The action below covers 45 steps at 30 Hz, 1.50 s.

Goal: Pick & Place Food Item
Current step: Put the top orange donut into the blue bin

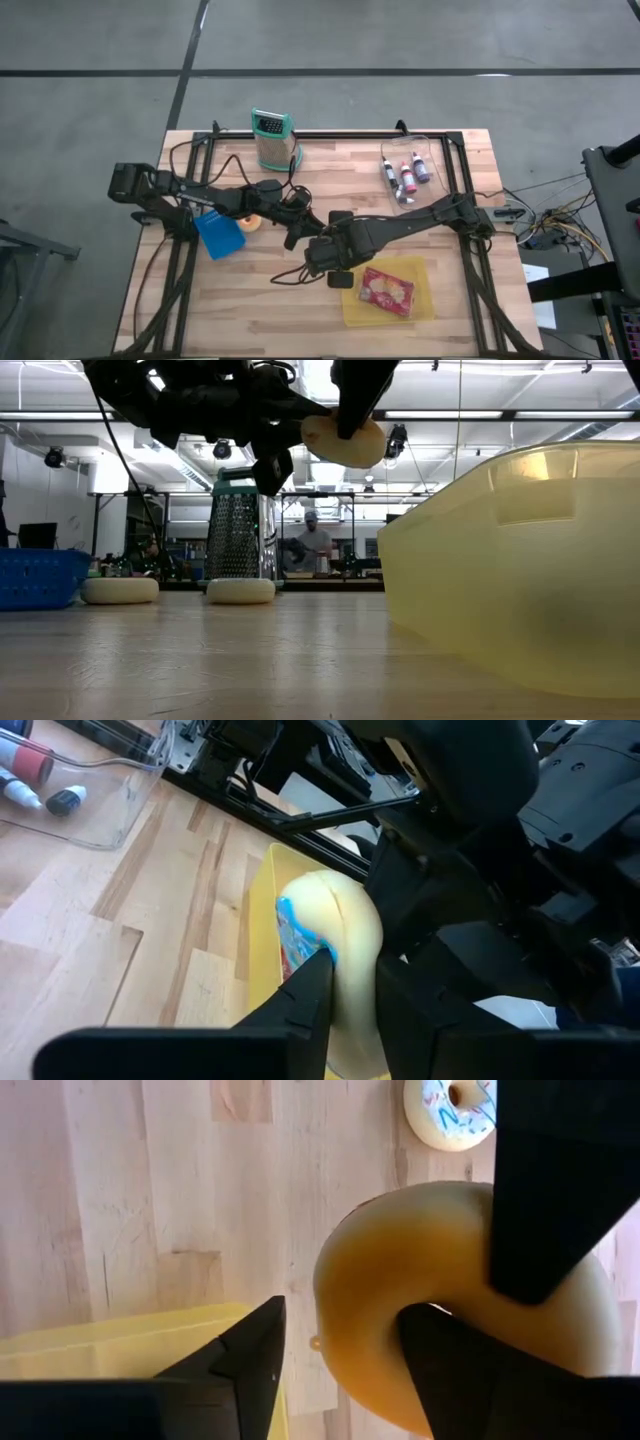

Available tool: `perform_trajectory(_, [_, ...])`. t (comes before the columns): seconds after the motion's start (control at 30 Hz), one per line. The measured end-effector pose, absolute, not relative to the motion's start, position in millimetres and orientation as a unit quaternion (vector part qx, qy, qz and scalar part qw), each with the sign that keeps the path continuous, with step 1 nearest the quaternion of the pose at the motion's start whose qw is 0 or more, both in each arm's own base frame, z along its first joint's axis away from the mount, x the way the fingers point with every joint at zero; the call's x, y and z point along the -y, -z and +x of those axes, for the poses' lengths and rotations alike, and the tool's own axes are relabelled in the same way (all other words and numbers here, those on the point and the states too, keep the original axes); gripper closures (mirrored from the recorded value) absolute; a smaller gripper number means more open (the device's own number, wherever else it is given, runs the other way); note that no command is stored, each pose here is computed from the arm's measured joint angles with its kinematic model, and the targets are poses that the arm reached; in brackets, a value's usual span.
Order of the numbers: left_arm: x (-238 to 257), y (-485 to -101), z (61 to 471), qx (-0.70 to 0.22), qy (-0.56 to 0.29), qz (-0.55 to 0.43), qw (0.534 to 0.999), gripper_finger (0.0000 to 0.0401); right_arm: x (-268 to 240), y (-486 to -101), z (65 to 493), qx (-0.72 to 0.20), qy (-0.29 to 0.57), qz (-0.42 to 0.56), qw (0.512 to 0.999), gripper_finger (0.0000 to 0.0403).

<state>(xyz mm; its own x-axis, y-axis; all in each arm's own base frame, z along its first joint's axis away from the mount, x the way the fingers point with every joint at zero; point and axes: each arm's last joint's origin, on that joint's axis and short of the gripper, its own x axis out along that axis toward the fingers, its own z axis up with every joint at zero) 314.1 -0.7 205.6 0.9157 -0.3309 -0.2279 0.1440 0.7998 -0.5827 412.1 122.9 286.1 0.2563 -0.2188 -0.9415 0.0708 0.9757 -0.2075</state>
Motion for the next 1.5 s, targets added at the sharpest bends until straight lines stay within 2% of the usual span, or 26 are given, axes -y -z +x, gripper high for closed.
perform_trajectory(0.6, [0.7, -204.7, 313.9, -0.166, 0.124, -0.292, 0.934, 0.0343, -122.6, -302.8, 409.1, -0.596, 0.09, -0.05, 0.796, 0.022])
perform_trajectory(0.97, [-1.2, -203.4, 313.8, -0.168, 0.108, -0.289, 0.936, 0.0343, -124.5, -316.0, 400.9, -0.622, 0.047, -0.016, 0.781, 0.0222])
perform_trajectory(1.23, [-1.5, -202.9, 313.6, -0.171, 0.107, -0.289, 0.936, 0.0343, -125.9, -327.5, 396.8, -0.618, 0.039, -0.023, 0.785, 0.0231])
perform_trajectory(1.5, [-1.2, -203.2, 313.4, -0.171, 0.112, -0.289, 0.935, 0.0343, -129.8, -338.9, 388.8, -0.606, 0.004, -0.074, 0.792, 0.023])
